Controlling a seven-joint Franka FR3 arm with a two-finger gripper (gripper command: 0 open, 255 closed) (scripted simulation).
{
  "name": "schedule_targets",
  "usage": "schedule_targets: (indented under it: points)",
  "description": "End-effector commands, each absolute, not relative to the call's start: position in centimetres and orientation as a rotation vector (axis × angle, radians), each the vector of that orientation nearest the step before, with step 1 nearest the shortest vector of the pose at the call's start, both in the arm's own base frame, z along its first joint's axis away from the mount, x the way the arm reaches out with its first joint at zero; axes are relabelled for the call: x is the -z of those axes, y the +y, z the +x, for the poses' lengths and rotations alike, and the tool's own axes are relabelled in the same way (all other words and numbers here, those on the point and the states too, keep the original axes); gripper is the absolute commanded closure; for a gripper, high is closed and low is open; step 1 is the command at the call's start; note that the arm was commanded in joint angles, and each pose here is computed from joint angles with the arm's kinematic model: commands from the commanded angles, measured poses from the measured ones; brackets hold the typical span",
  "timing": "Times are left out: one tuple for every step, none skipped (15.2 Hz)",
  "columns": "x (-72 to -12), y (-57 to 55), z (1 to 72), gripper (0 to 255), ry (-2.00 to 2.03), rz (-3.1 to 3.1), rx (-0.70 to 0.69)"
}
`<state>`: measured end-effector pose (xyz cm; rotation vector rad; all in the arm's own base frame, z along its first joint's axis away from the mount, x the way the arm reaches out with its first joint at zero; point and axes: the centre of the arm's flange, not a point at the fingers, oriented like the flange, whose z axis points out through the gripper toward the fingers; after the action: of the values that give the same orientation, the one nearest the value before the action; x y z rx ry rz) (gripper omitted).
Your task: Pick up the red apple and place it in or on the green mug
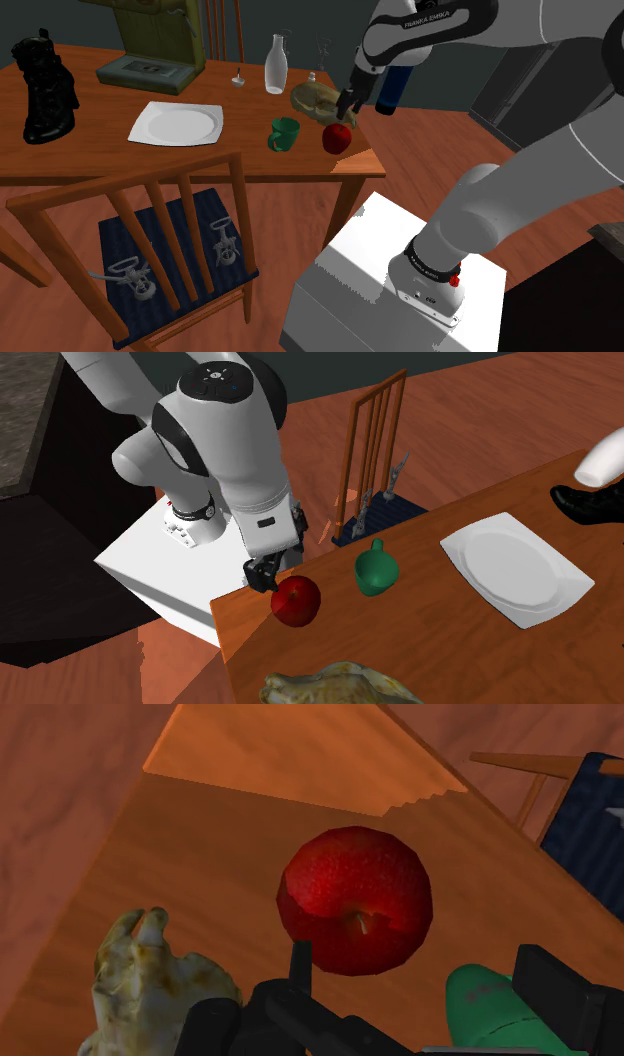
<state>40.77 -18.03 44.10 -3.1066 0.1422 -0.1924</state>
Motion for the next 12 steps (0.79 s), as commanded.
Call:
schedule_targets:
  points:
    - [-43.3, -19.0, 41.4, 0, 0.134, -3.114, 0.206]
    - [-42.8, -19.0, 41.4, 0, 0.134, -3.114, 0.206]
    - [-42.3, -19.0, 41.5, 0, 0.134, -3.114, 0.206]
    - [-41.8, -19.0, 41.6, 0, 0.134, -3.114, 0.206]
    - [-41.2, -19.0, 41.6, 0, 0.134, -3.114, 0.206]
    - [-40.7, -19.0, 41.7, 0, 0.134, -3.114, 0.206]
    - [-40.2, -19.0, 41.8, 0, 0.134, -3.114, 0.206]
    - [-39.4, -19.0, 41.9, 0, 0.134, -3.114, 0.206]
    - [-39.4, -19.0, 41.9, 0, 0.134, -3.114, 0.206]
    - [-39.4, -19.0, 41.9, 0, 0.134, -3.114, 0.206]
    - [-39.4, -19.0, 41.9, 0, 0.134, -3.114, 0.206]
    - [-39.4, -19.0, 41.9, 0, 0.134, -3.114, 0.206]
